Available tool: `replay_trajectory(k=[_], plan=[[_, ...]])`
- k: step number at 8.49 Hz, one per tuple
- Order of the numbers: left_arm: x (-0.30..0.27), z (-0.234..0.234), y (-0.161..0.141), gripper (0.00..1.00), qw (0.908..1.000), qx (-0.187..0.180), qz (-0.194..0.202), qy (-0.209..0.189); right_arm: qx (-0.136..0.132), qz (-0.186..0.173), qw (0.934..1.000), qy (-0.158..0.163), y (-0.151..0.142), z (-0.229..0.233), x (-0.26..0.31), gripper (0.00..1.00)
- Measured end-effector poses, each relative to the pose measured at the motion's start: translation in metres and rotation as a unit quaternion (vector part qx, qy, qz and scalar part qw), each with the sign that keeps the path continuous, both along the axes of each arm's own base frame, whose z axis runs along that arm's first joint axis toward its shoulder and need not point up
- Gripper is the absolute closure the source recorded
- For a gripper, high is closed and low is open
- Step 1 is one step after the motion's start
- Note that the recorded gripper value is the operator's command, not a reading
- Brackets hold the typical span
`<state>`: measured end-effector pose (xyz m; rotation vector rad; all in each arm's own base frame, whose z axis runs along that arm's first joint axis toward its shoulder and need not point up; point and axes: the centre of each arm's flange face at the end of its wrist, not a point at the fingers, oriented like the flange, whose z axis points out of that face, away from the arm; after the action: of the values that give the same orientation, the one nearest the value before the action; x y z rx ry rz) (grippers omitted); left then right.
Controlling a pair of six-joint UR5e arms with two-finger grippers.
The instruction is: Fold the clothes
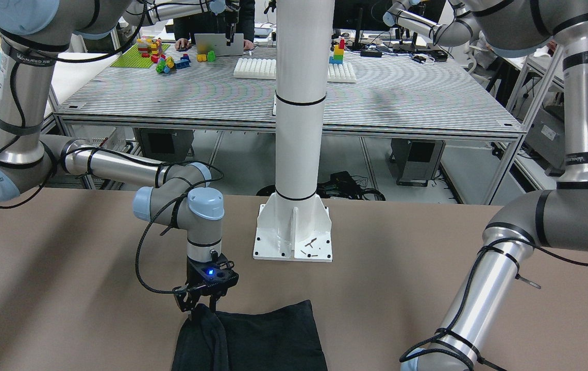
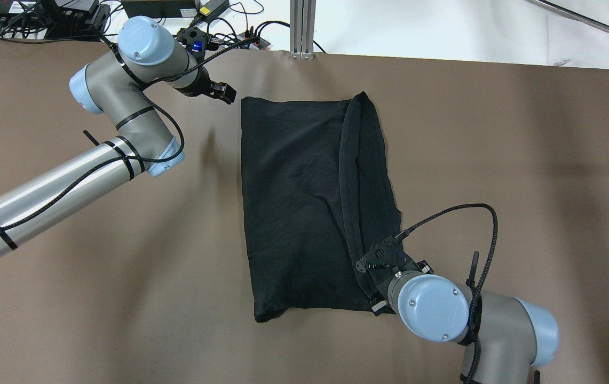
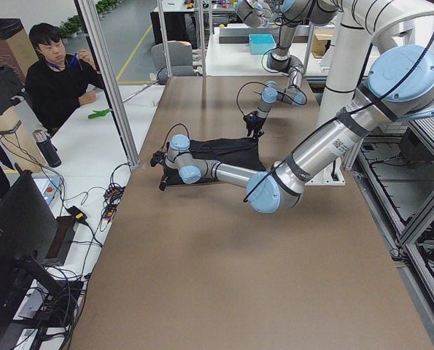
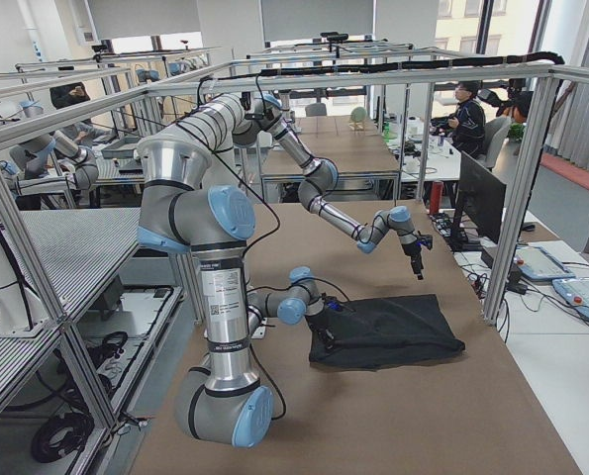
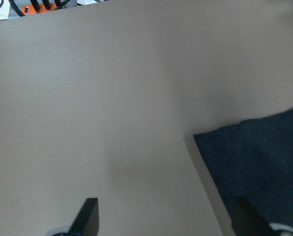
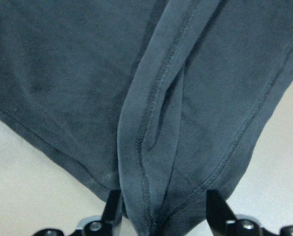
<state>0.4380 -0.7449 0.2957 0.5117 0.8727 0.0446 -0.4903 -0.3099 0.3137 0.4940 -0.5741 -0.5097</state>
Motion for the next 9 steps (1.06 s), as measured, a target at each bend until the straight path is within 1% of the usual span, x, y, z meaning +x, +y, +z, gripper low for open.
replay_trajectory(k=[1, 3, 5, 9], plan=[[0.0, 0.001, 0.0, 0.05, 1.0, 0.0, 0.0, 0.0, -0.002, -0.006, 1.0, 0.002, 0.006, 0.002, -0.007, 0.55], [0.0, 0.001, 0.0, 0.05, 1.0, -0.001, 0.0, 0.0, -0.002, -0.012, 0.9999, 0.01, 0.009, 0.007, -0.015, 0.68], [0.0, 0.002, 0.0, 0.05, 1.0, -0.001, 0.0, -0.001, -0.002, -0.013, 0.9998, 0.013, 0.008, 0.009, -0.017, 0.74], [0.001, 0.001, 0.0, 0.05, 1.0, 0.0, 0.0, -0.001, 0.001, -0.013, 0.9999, 0.007, 0.006, 0.003, -0.018, 0.73]])
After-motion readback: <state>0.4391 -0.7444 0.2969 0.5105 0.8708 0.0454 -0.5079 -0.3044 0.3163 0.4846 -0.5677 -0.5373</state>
